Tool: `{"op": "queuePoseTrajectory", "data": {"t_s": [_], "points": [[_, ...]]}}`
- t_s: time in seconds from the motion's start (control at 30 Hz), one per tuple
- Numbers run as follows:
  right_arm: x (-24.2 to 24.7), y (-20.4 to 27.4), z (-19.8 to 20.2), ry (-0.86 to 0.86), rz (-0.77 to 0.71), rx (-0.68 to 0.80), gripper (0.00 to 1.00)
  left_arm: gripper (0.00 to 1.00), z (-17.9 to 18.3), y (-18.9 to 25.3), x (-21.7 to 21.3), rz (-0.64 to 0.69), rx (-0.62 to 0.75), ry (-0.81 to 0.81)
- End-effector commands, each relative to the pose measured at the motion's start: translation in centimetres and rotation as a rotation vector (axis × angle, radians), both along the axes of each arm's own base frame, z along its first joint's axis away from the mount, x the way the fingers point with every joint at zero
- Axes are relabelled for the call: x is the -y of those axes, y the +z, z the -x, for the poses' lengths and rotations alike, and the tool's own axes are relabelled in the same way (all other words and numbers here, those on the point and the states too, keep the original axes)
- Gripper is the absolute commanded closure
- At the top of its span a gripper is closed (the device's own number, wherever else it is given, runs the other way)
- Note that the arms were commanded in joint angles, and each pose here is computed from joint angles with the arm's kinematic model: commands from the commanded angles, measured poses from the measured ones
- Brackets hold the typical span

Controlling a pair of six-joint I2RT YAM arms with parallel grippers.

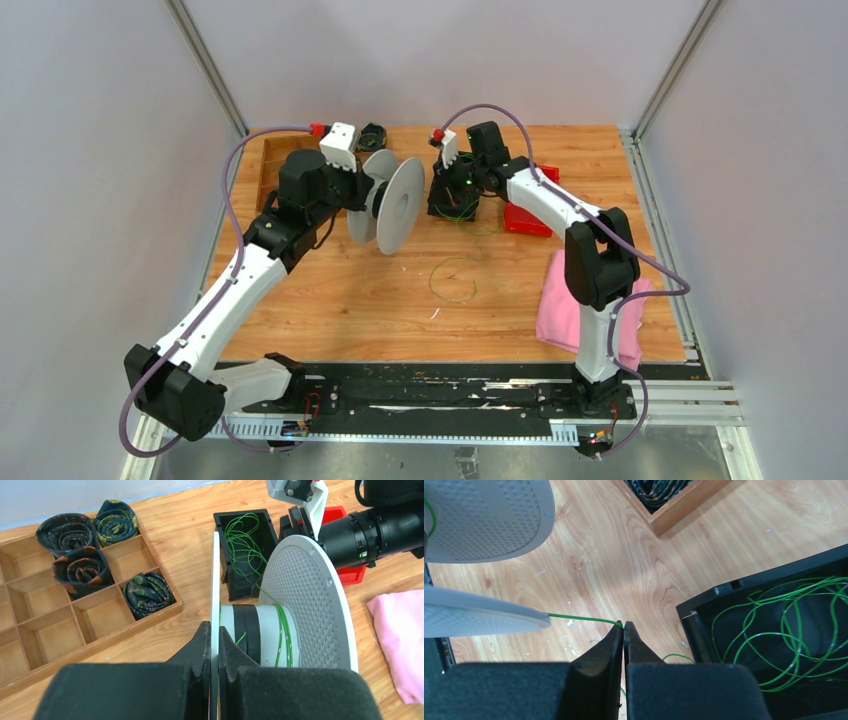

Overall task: Wrap the cables
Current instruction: Wrap the cable around the cable reel.

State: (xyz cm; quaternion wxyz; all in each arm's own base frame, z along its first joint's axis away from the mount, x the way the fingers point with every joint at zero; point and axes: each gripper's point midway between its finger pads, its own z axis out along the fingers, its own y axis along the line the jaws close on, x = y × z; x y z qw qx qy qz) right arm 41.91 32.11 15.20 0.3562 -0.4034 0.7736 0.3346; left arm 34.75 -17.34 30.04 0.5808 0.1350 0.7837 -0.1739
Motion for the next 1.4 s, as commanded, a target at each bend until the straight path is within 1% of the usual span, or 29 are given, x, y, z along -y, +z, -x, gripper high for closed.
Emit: {"op": "queuePoseTrajectory", "data": {"t_s": [0.0,0.3,0.67,1.03,1.37], "points": [[1.6,-3.0,-0.6,-0.057,0.008,-0.077,0.99,1.00,-0.1,6.6,0.3,0.158,0.145,-0.020],[1.3,-4.6,0.8,-0.032,-0.028,-0.134,0.97,1.00,-0.4,7.0,-0.4,0.204,0.135,-0.001],[1.4,-6.2,2.2,-0.018,-0.054,-0.156,0.95,1.00,-0.6,7.8,-1.1,0.252,0.125,0.022],[1.6,-8.3,3.8,-0.007,-0.046,-0.204,0.96,1.00,-1.3,8.9,-3.0,0.246,0.134,0.127],[1.3,-8.5,4.8,0.007,-0.041,-0.212,0.98,1.00,-1.7,9.7,-4.2,0.251,0.136,0.197]]}}
